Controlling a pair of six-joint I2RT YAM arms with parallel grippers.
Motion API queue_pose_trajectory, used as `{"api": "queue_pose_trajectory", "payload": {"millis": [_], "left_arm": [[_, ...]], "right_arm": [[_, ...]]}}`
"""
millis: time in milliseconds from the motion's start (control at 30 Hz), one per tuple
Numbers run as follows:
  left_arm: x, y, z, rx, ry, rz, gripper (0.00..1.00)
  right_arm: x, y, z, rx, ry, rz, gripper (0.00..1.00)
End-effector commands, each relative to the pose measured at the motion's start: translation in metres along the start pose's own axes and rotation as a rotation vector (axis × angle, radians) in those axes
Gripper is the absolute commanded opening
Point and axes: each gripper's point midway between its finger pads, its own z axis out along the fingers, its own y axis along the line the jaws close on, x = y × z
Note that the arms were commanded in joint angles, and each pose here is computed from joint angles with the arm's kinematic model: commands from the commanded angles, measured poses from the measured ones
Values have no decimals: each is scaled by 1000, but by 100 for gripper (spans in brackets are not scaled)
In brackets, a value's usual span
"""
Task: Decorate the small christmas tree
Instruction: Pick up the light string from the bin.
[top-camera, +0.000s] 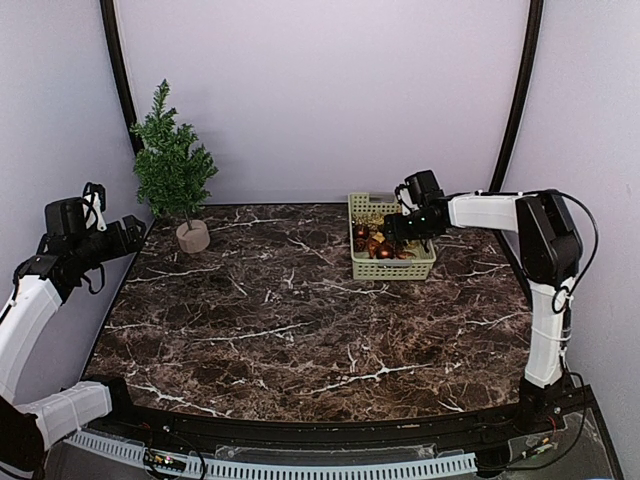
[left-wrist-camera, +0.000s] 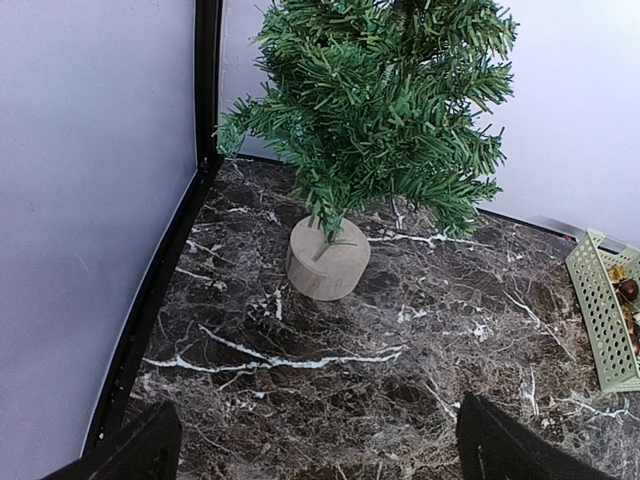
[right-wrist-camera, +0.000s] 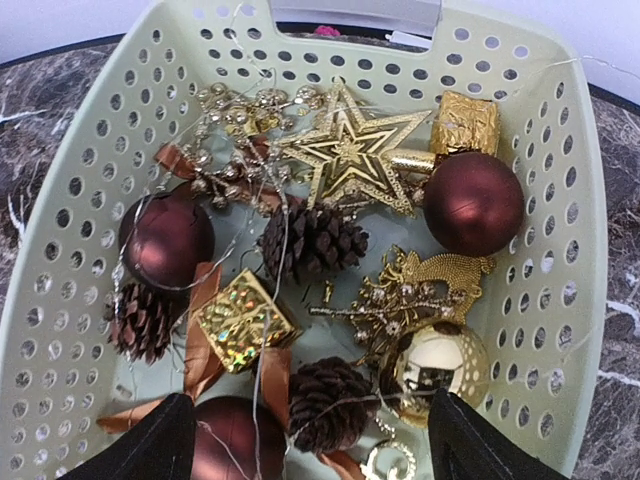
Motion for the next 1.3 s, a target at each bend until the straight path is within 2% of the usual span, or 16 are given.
{"api": "queue_pose_trajectory", "payload": {"millis": [0, 300, 500, 667, 867, 1067, 1267], "left_arm": [[1, 2, -1, -1, -6, -9, 99], [0, 4, -1, -2, -9, -11, 99], [0, 5, -1, -4, -9, -15, 99], [-1, 6, -2, -4, -12, -20, 99], [-1, 7, -2, -3, -15, -22, 99], [-3, 8, -4, -9, -28, -23, 99], [-5, 4, -2, 17, -33, -23, 99]], "right_arm": [[-9, -12, 18, 63, -11, 21, 80], [-29, -5, 31, 12, -70, 99, 64], [-36, 0, 38, -34, -85, 121, 23], [-40, 5, 35, -73, -92, 140, 0], [-78, 21, -7, -176, -206, 149, 0], [-132, 45, -96, -325, -423, 131, 0], [-161, 57, -176, -411, -580, 103, 0]]}}
